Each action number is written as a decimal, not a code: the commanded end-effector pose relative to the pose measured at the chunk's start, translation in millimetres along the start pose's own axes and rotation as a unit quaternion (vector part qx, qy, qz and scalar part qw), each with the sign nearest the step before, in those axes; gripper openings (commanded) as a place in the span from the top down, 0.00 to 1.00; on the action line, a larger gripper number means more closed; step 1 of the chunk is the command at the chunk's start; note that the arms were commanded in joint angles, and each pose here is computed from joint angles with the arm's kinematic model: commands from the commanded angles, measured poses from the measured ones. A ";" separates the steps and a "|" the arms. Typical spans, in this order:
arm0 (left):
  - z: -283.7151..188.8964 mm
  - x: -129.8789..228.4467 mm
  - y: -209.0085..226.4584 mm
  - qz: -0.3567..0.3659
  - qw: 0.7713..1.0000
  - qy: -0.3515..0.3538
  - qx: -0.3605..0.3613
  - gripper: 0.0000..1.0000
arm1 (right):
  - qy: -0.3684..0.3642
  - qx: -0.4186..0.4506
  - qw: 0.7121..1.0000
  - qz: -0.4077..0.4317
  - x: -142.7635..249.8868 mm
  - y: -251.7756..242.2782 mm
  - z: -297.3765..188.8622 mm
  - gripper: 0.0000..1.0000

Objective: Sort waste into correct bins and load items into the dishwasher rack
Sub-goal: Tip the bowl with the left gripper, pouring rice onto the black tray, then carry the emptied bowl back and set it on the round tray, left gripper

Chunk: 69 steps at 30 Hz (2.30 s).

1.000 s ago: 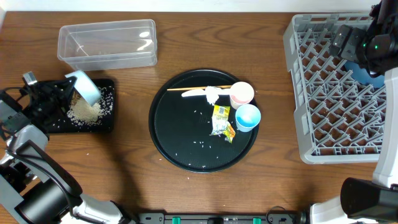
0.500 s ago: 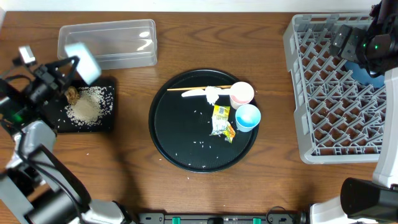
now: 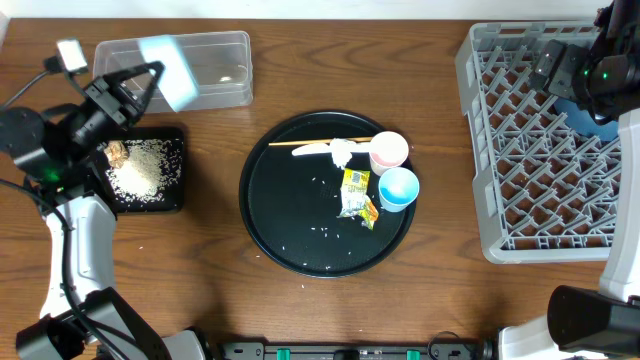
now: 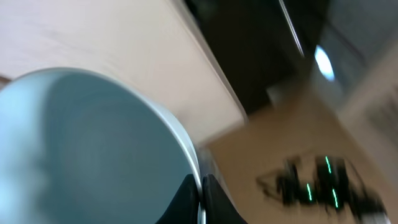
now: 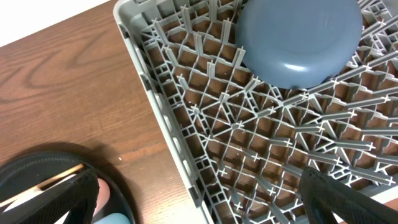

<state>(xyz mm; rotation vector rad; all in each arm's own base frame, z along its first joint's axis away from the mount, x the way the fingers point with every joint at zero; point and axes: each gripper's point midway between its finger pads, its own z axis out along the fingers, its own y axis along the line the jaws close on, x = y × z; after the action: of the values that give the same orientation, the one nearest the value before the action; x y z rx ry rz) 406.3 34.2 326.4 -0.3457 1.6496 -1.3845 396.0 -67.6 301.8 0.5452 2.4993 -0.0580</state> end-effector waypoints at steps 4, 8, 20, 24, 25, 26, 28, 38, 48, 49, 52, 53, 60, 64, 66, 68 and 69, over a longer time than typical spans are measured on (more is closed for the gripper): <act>-11.5 -44.0 41.5 0.005 0.986 -0.132 -0.103 0.94 | -0.002 0.007 1.000 0.009 -0.3 -4.5 -0.8 0.01; -5.4 -20.6 60.8 0.014 0.986 -0.090 -0.143 0.94 | -0.002 0.007 1.000 0.009 -0.3 -4.5 -0.8 0.01; 14.1 68.9 11.1 0.137 0.965 0.001 -0.223 0.94 | -0.002 0.007 1.000 0.009 -0.3 -4.5 -0.8 0.01; 5.0 110.6 25.2 0.161 0.935 0.045 -0.313 0.94 | -0.002 0.007 1.000 0.009 -0.3 -4.5 -0.8 0.01; 4.7 126.8 30.0 0.163 0.928 0.071 -0.327 0.94 | -0.002 0.007 1.000 0.009 -0.3 -4.5 -0.8 0.01; 4.7 141.1 33.5 0.162 0.923 0.096 -0.335 0.94 | -0.002 0.007 1.000 0.009 -0.3 -4.5 -0.8 0.01; 6.8 173.0 38.8 0.157 0.914 0.150 -0.343 0.94 | -0.002 0.007 1.000 0.009 -0.3 -4.5 -0.8 0.01; 25.6 266.5 72.0 0.177 0.859 0.294 -0.380 0.94 | -0.002 0.007 1.000 0.008 -0.3 -4.5 -0.8 0.01; 28.5 308.6 114.9 0.156 0.819 0.357 -0.420 0.94 | -0.002 0.007 1.000 0.009 -0.3 -4.5 -0.8 0.01; 28.1 309.3 116.1 0.155 0.818 0.359 -0.422 0.94 | -0.002 0.007 1.000 0.009 -0.3 -4.5 -0.8 0.01; 27.5 311.1 119.3 0.153 0.815 0.362 -0.425 0.94 | -0.002 0.007 1.000 0.009 -0.3 -4.5 -0.8 0.01; 27.5 311.2 119.5 0.153 0.815 0.362 -0.425 0.94 | -0.002 0.007 1.000 0.009 -0.3 -4.5 -0.8 0.01; 28.4 311.9 118.8 0.151 0.817 0.362 -0.423 0.94 | -0.002 0.007 1.000 0.009 -0.3 -4.5 -0.8 0.01; 31.1 316.8 115.3 0.153 0.819 0.366 -0.415 0.93 | -0.002 0.007 1.000 0.009 -0.3 -4.5 -0.8 0.01; 33.0 320.4 112.9 0.157 0.819 0.369 -0.410 0.94 | -0.002 0.007 1.000 0.009 -0.3 -4.5 -0.8 0.01; 35.8 323.1 110.5 0.161 0.821 0.370 -0.404 0.92 | -0.002 0.007 1.000 0.009 -0.3 -4.5 -0.8 0.01; 36.9 323.8 109.7 0.163 0.821 0.370 -0.402 0.86 | -0.002 0.007 1.000 0.009 -0.3 -4.5 -0.8 0.01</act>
<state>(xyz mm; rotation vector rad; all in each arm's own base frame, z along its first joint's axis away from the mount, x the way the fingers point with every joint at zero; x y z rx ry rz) 298.4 -178.8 82.8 0.0479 2.7662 -0.4856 395.9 -67.5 301.6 0.5452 2.5001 -0.0576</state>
